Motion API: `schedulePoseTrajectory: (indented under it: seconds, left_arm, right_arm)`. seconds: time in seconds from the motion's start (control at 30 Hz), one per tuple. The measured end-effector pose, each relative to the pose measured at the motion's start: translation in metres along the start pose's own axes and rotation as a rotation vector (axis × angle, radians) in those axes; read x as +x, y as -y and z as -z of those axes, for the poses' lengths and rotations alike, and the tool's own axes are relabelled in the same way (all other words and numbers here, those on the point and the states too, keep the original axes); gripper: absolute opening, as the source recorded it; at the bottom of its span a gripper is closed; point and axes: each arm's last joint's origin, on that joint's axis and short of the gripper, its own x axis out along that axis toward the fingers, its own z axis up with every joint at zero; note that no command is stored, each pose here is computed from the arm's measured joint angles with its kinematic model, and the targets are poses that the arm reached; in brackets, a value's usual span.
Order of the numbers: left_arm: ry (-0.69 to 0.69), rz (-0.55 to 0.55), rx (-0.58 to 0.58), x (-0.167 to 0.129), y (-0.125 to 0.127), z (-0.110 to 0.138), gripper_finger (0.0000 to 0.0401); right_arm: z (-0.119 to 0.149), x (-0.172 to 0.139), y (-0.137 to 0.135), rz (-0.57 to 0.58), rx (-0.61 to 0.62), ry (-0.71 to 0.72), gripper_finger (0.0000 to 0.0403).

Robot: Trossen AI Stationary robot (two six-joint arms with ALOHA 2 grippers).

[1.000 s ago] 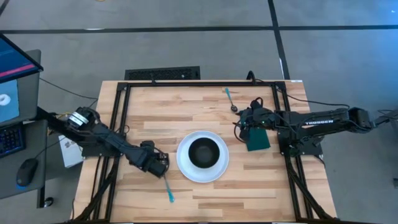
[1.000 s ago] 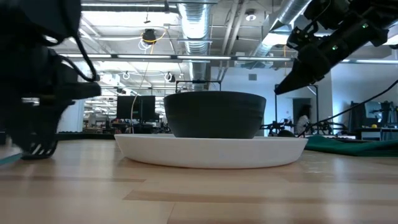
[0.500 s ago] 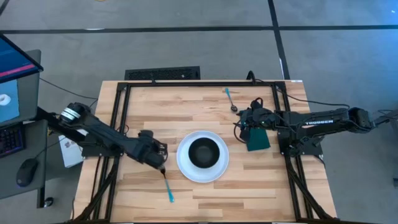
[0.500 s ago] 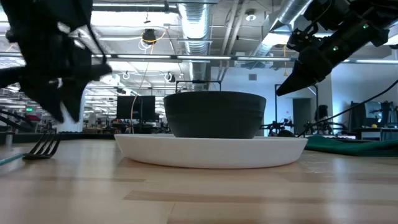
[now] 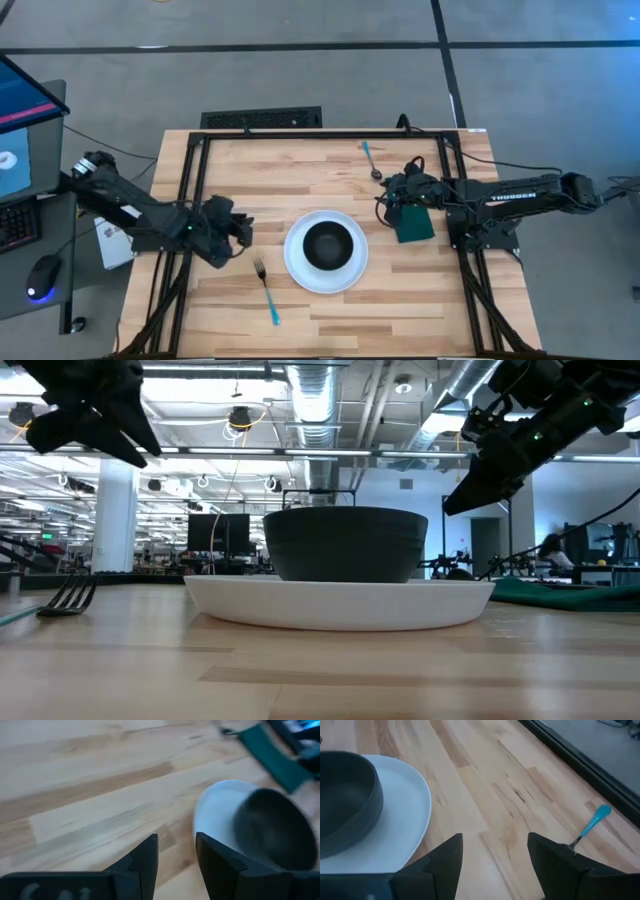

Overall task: Set table place
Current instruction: Put the blue fork to the right of the white plate

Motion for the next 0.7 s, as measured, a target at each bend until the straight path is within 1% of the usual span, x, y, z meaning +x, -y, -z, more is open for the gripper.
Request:
schedulePoseTrajectory:
  seconds: [0.1,0.2,0.33,0.4,0.5,0.7]
  left_arm:
    - [-0.011,0.082,0.038,-0.004,-0.008,0.005,0.0122]
    - [-0.031,0.187,0.074,-0.004,-0.014,0.015,0.0122]
    - [-0.06,0.313,0.137,0.003,-0.022,0.03,0.0122]
    - [-0.057,0.365,0.15,0.007,-0.026,0.037,0.0122]
    - [-0.07,0.398,0.158,0.015,-0.038,0.049,0.0122]
    - [-0.145,0.452,0.091,0.03,-0.058,0.072,0.0122]
  right_arm:
    - [0.0,0.0,0.0,-0.001,0.043,0.004,0.0249]
    - [-0.001,0.0,0.0,-0.002,0.088,0.013,0.0249]
    - [-0.005,0.0,0.0,-0.008,0.135,0.049,0.0249]
    - [-0.008,0.0,-0.001,-0.013,0.144,0.074,0.0249]
    - [-0.01,-0.001,-0.001,-0.018,0.159,0.103,0.0249]
    - [-0.011,-0.001,-0.001,-0.028,0.213,0.103,0.0249]
